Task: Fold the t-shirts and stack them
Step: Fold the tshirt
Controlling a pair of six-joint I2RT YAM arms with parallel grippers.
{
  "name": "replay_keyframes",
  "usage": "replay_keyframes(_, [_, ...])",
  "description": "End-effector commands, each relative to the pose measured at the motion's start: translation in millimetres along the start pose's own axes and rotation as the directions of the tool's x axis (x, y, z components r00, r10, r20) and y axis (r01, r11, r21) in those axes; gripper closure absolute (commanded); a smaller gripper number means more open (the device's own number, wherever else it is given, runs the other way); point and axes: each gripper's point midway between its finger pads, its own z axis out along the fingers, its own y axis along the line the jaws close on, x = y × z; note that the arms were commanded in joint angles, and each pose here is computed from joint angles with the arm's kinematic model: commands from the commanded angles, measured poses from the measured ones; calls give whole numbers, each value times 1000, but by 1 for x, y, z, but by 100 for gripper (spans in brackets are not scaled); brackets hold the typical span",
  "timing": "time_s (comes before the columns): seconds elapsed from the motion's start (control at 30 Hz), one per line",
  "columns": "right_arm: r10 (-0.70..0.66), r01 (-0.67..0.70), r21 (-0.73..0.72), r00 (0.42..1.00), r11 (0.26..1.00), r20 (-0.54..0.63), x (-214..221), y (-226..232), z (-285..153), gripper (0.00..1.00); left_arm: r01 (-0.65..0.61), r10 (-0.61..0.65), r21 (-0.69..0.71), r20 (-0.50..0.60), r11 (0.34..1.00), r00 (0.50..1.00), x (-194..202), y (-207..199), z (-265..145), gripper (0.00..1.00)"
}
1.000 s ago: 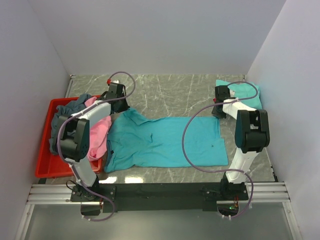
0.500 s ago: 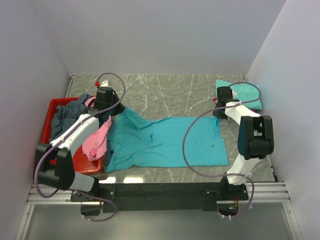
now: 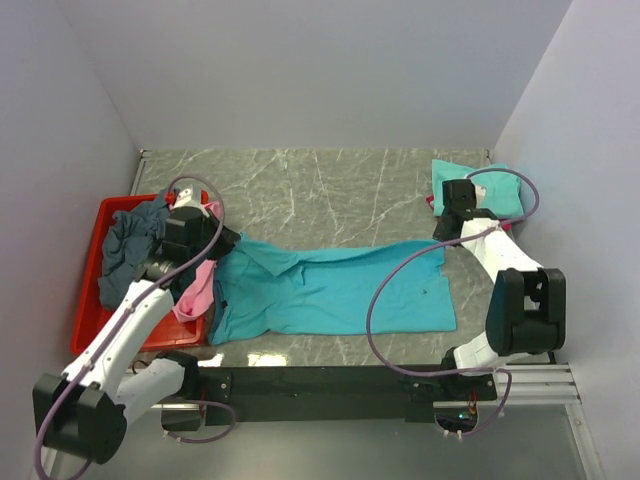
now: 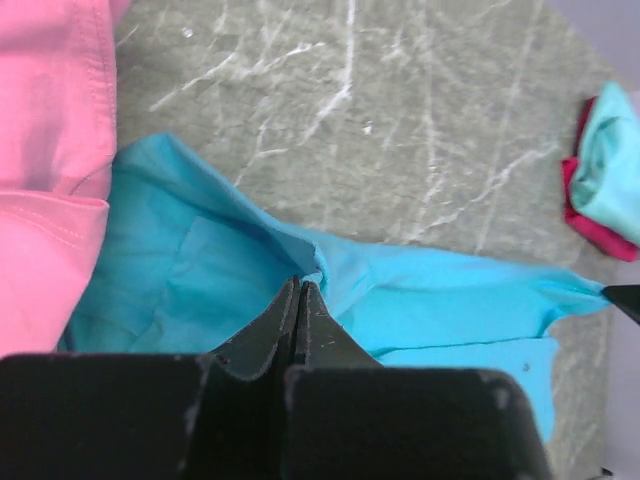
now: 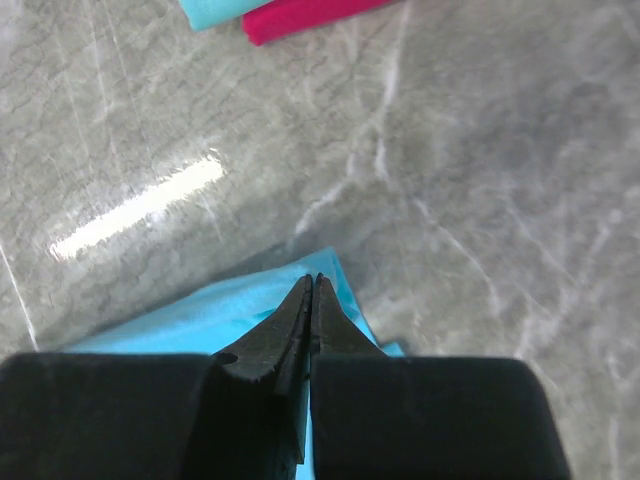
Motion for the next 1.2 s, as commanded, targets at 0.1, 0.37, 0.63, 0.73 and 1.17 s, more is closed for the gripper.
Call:
replay_keyframes(0.1, [-41,38,61,998,997,54,-10,-20,-31,100,37,-35,73,-30,997,999,14,-7,-26,100])
replay_keyframes(0.37, [-86,79,124,995,989,49,4,-26,-35,100,91,-85,107,-56,990,995,32,-1,-58,100])
replay_keyframes(0.63, [-136,114,212,986,971,92,12,-34,-44,100,110,-102,105,-78,988,992,42,4,-79,100])
replay_keyframes(0.73, [-131,96,260,984,961,122,8,-43,-49,100,123,-111,114,-101,986,989,51,6,-82,100])
replay_keyframes(1.17, [-127,28,377,963,926,240,9,-58,-64,69,114,-108,51,-117,992,987,63,26,-113,68])
